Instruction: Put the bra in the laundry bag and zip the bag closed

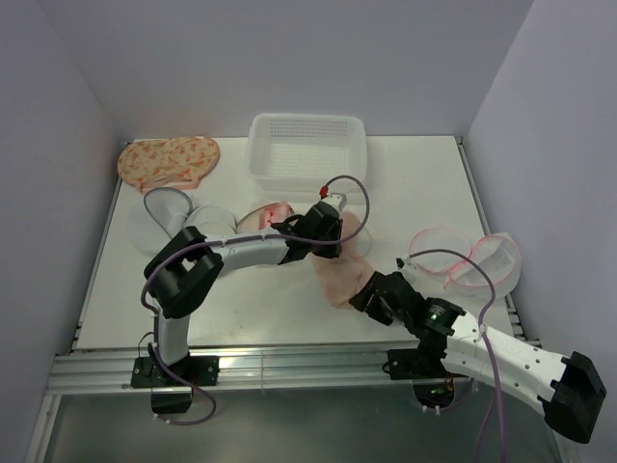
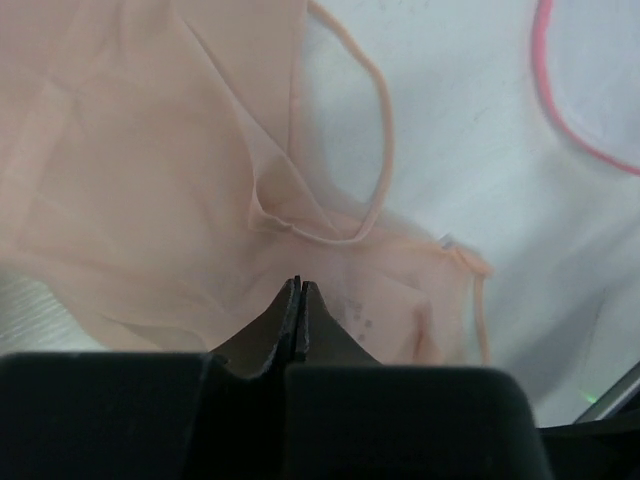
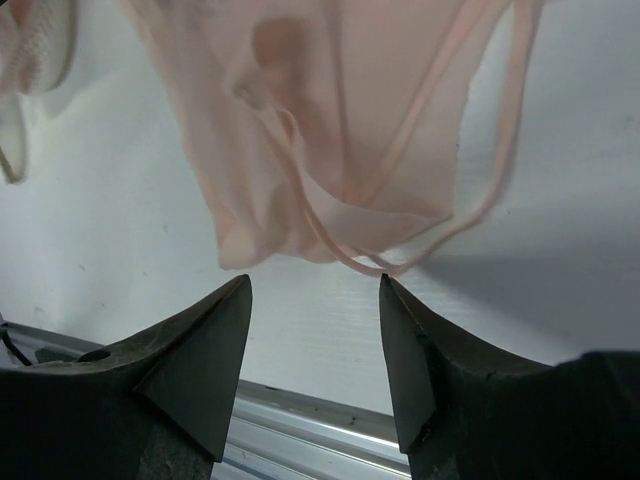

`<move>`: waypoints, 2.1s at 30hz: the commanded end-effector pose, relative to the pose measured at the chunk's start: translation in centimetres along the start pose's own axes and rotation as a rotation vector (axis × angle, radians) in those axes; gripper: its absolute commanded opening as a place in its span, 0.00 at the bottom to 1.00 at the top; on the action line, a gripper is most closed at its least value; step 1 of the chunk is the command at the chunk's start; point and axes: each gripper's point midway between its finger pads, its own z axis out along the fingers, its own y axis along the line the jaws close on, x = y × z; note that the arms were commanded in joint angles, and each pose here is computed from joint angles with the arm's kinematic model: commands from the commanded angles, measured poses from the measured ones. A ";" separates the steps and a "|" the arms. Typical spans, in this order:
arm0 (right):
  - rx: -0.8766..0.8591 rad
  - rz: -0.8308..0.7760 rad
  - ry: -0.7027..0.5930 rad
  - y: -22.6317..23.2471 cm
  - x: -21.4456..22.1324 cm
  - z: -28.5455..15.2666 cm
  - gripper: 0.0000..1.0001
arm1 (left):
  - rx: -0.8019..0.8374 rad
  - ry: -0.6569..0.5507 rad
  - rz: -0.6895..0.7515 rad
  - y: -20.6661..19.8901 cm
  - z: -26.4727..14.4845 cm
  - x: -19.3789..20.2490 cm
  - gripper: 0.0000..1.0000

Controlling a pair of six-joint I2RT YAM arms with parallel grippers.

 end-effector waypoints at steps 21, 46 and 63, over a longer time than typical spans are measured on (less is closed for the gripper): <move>0.048 0.183 -0.124 -2.9 -0.6 2.5 0.22 | -0.030 0.116 0.016 3.0 3.0 6.4 0.00; 0.074 0.110 -0.130 -2.2 -2.0 -0.7 0.42 | -0.075 0.150 -0.013 3.6 3.4 8.7 0.00; 0.132 0.130 -0.098 -3.9 -0.3 2.1 0.51 | -0.069 0.158 -0.020 3.8 3.1 9.2 0.00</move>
